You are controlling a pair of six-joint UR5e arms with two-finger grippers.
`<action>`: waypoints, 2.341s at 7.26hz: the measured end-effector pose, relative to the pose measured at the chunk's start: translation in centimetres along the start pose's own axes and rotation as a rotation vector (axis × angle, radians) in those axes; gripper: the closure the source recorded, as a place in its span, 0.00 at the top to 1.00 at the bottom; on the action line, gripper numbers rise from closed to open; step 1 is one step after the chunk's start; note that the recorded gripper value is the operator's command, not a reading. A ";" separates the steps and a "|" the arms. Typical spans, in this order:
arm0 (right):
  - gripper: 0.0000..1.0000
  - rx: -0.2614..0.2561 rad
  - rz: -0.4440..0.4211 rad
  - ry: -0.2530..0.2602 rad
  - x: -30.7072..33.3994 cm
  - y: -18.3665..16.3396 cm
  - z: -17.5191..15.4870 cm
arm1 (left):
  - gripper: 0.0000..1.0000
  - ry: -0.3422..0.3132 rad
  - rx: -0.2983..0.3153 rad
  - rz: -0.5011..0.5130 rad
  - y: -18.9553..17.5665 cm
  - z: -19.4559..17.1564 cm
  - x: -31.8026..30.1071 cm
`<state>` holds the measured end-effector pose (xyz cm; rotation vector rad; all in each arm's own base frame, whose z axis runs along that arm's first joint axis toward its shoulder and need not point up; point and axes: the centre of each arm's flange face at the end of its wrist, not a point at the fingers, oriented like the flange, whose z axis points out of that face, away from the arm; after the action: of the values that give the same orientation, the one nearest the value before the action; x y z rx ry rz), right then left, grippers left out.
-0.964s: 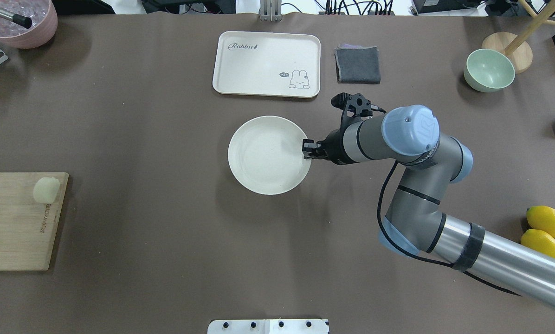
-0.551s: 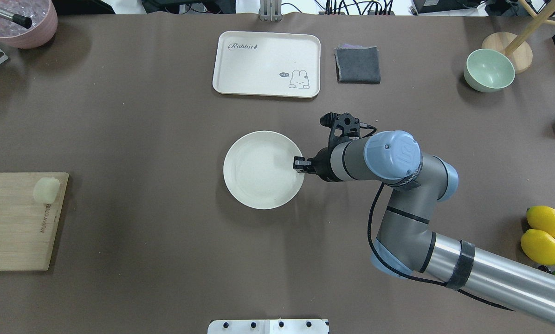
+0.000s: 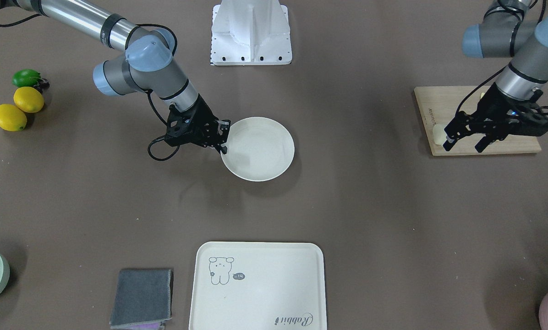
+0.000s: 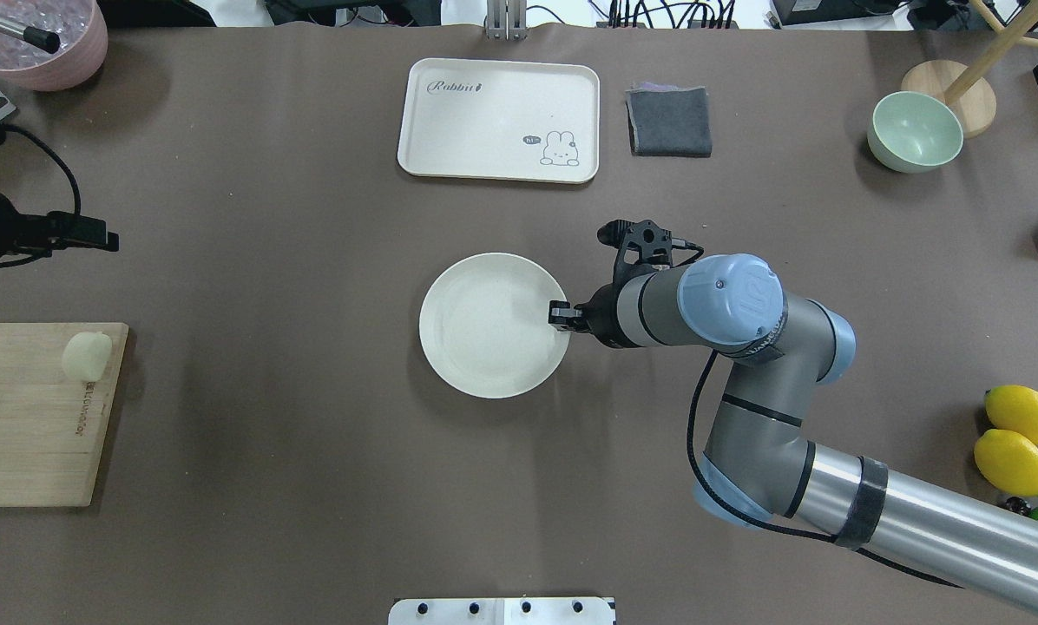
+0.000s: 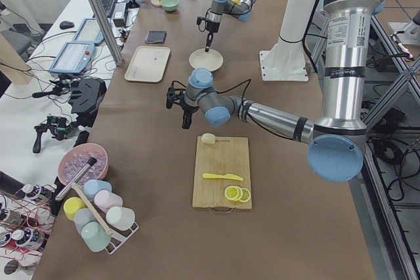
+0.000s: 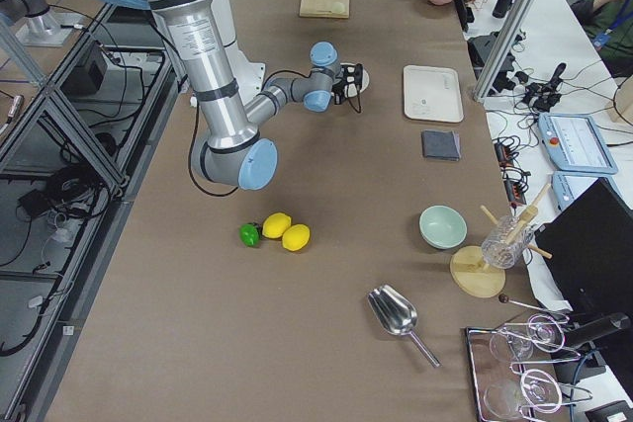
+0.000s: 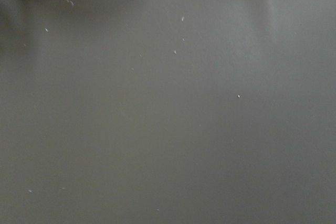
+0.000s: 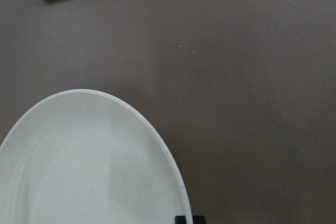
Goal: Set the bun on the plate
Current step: 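Open the right gripper off the plate while the left gripper reaches toward the bun, then grasp the pale bun with the left gripper while the right arm retracts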
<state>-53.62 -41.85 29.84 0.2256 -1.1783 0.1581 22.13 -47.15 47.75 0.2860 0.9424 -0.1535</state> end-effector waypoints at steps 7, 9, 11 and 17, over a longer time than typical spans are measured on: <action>1.00 0.007 0.102 -0.037 -1.1 -1.6 -2.1 | 0.97 -0.091 -0.091 0.064 9.8 2.4 -3.4; 1.00 -0.010 0.116 -0.050 -0.7 -3.8 -3.7 | 0.91 -0.106 -0.102 0.102 10.8 2.8 -3.7; 1.00 -0.040 0.137 -0.043 0.1 -6.0 -6.0 | 0.83 -0.108 -0.108 0.135 11.0 3.0 -3.8; 1.00 -0.094 0.138 0.031 6.6 -11.3 -13.9 | 0.75 -0.114 -0.111 0.156 11.1 3.5 -4.0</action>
<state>-35.95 -49.12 29.86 0.0592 -1.1677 0.2257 25.31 -37.69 54.87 0.2441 0.8090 0.0255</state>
